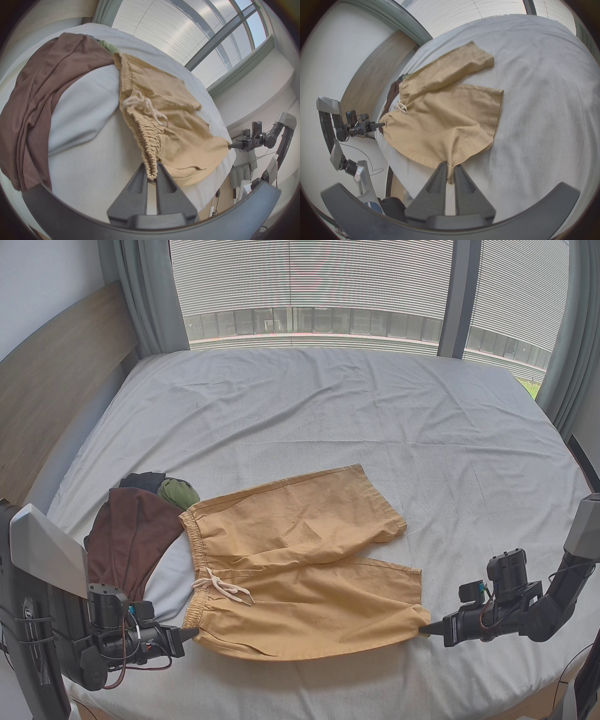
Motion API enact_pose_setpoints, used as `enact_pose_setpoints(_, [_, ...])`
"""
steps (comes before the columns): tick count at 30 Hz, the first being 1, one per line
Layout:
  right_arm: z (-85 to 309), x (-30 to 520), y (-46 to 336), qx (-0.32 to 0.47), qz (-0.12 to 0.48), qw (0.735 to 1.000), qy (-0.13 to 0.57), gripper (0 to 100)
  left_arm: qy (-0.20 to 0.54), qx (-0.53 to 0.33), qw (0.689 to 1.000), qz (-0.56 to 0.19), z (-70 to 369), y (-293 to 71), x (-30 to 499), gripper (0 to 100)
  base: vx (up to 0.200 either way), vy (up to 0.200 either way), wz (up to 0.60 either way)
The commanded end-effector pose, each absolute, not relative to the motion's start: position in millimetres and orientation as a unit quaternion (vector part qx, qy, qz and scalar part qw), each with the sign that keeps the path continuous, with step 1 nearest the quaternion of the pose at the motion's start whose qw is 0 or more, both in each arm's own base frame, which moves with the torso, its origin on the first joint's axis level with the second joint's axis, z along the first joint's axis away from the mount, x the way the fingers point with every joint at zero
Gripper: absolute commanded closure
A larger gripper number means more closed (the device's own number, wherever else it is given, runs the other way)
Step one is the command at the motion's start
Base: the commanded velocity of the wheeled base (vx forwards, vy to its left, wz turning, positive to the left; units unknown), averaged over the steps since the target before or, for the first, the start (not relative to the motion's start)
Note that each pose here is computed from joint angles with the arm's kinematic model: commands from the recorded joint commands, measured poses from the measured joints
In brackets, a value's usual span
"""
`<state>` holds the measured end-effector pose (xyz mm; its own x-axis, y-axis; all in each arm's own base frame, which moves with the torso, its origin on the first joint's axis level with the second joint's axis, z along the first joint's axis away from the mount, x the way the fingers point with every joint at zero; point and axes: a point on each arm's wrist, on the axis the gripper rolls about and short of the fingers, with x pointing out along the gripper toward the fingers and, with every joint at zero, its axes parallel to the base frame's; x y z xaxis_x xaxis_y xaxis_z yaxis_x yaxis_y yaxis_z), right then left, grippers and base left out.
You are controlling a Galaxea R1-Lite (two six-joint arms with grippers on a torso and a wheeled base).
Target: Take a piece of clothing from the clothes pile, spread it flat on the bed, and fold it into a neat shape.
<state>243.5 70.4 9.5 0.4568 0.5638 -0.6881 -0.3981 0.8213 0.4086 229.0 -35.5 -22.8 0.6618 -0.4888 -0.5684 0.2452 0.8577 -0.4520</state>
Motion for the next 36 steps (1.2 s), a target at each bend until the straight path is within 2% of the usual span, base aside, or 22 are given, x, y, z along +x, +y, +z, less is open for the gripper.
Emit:
enact_pose_setpoints(1, [19.7, 249.3, 71.0, 0.106, 0.284, 0.862, 0.406, 100, 0.315, -0.182, 0.908, -0.209, -9.5, -37.2, 242.0, 100, 0.0, 0.0, 0.0])
enact_pose_setpoints(9, [46.1, 267.0, 74.4, 0.124, 0.286, 0.884, 0.348, 100, 0.253, -0.209, 0.92, -0.214, 18.6, -39.4, 255.2, 100, 0.0, 0.0, 0.0])
enact_pose_setpoints(21, [65.4, 288.5, 71.5, 0.127, 0.282, 0.902, 0.303, 100, 0.228, -0.229, 0.924, -0.205, 24.9, -40.2, 268.7, 100, 0.0, 0.0, 0.0])
enact_pose_setpoints(36, [93.8, 309.8, 74.6, 0.124, 0.286, 0.911, 0.271, 100, 0.209, -0.24, 0.927, -0.198, 31.8, -40.5, 275.0, 100, 0.0, 0.0, 0.0])
